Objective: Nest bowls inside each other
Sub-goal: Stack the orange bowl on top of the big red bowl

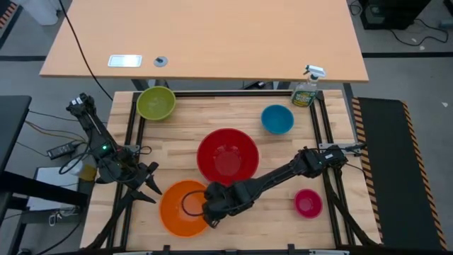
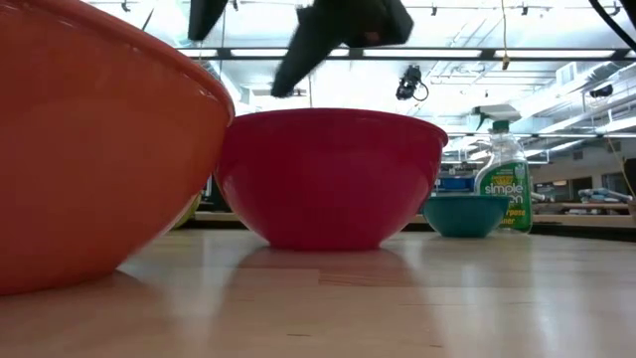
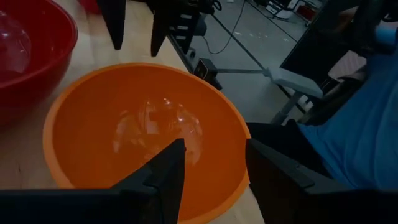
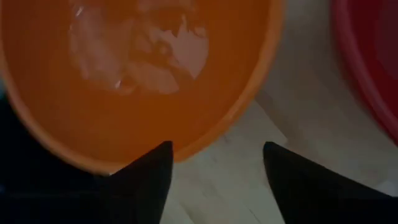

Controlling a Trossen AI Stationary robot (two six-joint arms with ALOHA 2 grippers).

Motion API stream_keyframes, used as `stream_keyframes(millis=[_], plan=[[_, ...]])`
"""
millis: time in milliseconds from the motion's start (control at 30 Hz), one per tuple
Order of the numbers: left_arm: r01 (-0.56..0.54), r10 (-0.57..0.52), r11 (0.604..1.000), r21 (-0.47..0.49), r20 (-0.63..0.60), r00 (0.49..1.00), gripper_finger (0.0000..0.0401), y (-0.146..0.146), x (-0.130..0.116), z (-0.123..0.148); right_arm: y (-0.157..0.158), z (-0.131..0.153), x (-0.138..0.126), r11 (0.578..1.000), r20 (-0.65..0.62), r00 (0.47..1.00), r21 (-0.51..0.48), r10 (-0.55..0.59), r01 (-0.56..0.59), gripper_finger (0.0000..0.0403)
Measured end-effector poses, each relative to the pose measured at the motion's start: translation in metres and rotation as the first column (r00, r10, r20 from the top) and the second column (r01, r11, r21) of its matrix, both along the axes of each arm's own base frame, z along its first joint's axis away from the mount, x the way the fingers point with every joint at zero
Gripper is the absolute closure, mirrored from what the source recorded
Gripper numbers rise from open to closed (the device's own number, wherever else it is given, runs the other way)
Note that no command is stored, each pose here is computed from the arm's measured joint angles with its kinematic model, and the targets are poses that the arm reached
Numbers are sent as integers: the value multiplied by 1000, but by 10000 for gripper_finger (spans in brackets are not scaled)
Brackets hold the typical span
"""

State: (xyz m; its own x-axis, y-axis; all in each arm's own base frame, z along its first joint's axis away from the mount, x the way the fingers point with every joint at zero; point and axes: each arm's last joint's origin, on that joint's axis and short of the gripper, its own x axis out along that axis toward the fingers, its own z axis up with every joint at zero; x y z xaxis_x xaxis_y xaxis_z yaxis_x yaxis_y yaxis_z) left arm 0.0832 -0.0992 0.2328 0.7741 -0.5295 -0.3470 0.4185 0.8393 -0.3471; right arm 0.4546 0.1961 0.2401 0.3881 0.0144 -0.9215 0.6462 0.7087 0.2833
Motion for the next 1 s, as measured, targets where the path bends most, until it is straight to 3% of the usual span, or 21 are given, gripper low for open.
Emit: stream_keyframes(millis=[167,333,500,800,867,1000], plan=[[-23,23,999,28,-8,1000,229,1,0,-2,0,-20,3,993,4,993,30,-116,116,129],[-63,64,996,61,-8,998,229,3,0,-5,-1,-40,6,985,9,986,51,-164,163,156],[-71,71,995,65,-7,997,229,4,0,-5,-2,-45,5,985,-4,986,43,-164,164,215],[-70,71,995,65,-8,997,229,4,0,-5,-2,-47,1,993,-76,993,69,-95,100,375],[-71,71,995,65,-8,997,229,4,0,-5,-1,-46,-1,994,-95,994,92,-55,64,388],[-70,71,995,65,-8,997,229,4,0,-5,-2,-47,-1,994,-110,993,101,-32,43,370]])
